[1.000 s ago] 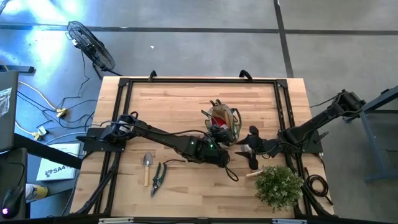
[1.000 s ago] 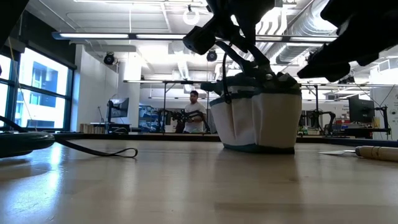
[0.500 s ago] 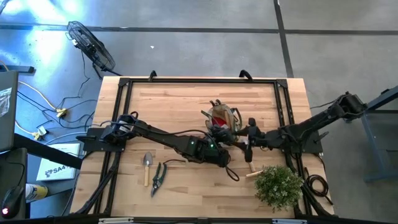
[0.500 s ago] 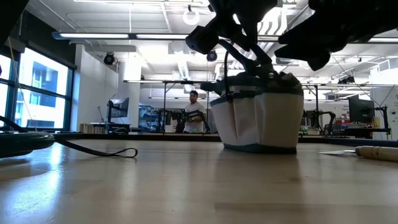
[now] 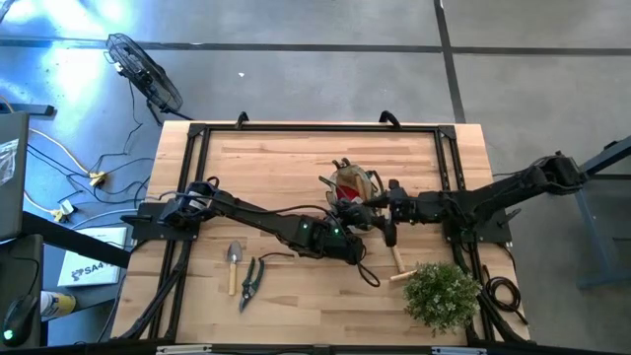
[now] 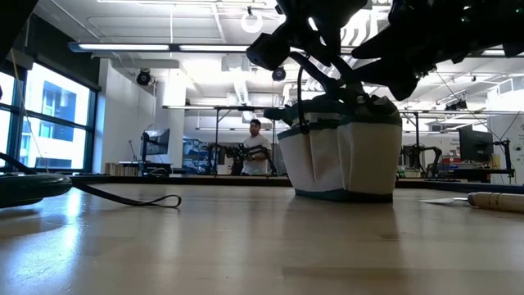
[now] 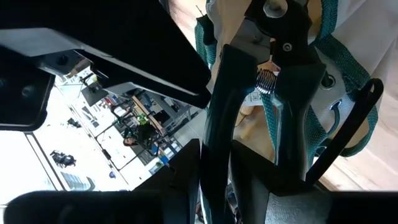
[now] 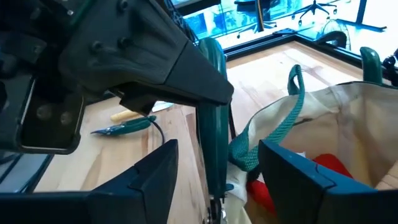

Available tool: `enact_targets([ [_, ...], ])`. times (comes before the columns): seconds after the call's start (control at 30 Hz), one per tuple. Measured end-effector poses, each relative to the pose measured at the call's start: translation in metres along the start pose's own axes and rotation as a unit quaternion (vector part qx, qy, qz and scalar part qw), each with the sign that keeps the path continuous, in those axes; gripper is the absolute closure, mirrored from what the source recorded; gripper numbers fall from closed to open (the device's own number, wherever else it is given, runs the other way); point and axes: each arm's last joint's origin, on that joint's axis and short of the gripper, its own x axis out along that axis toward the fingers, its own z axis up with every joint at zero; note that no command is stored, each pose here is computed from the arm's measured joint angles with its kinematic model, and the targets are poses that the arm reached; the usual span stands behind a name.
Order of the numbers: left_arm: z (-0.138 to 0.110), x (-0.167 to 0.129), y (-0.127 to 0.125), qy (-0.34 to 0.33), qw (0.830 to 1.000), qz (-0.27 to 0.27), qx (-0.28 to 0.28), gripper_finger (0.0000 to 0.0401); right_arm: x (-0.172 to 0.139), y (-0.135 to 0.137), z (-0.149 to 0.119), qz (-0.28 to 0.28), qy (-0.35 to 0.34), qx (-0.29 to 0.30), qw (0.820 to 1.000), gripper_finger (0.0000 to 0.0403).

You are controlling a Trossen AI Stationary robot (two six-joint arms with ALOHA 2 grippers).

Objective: Pick & Place Garden tools in Gardening bag
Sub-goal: Put the top green shear scissors into the light brown gardening bag

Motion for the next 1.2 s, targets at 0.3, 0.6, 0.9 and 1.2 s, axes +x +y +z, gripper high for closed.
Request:
enact_targets([
  [0.3,0.000,0.000,0.000,-0.003,1.000,-0.001,0.001,0.0326,0.006,-0.008,0.000,0.024,0.015,0.005,1.000,0.0189],
  [0.6,0.000,0.000,0.000,-0.010,1.000,-0.001,-0.001,0.0326,0.019,-0.009,-0.001,0.048,0.016,0.005,0.999,0.0190],
  [0.9,-0.003,0.005,0.001,-0.005,1.000,-0.004,-0.004,0.0326,0.035,-0.004,0.004,0.047,0.025,-0.019,0.998,0.0190],
  [1.2,-0.003,0.005,0.001,-0.004,1.000,-0.003,-0.005,0.0326,0.035,-0.005,0.001,0.039,0.041,-0.022,0.998,0.0192],
])
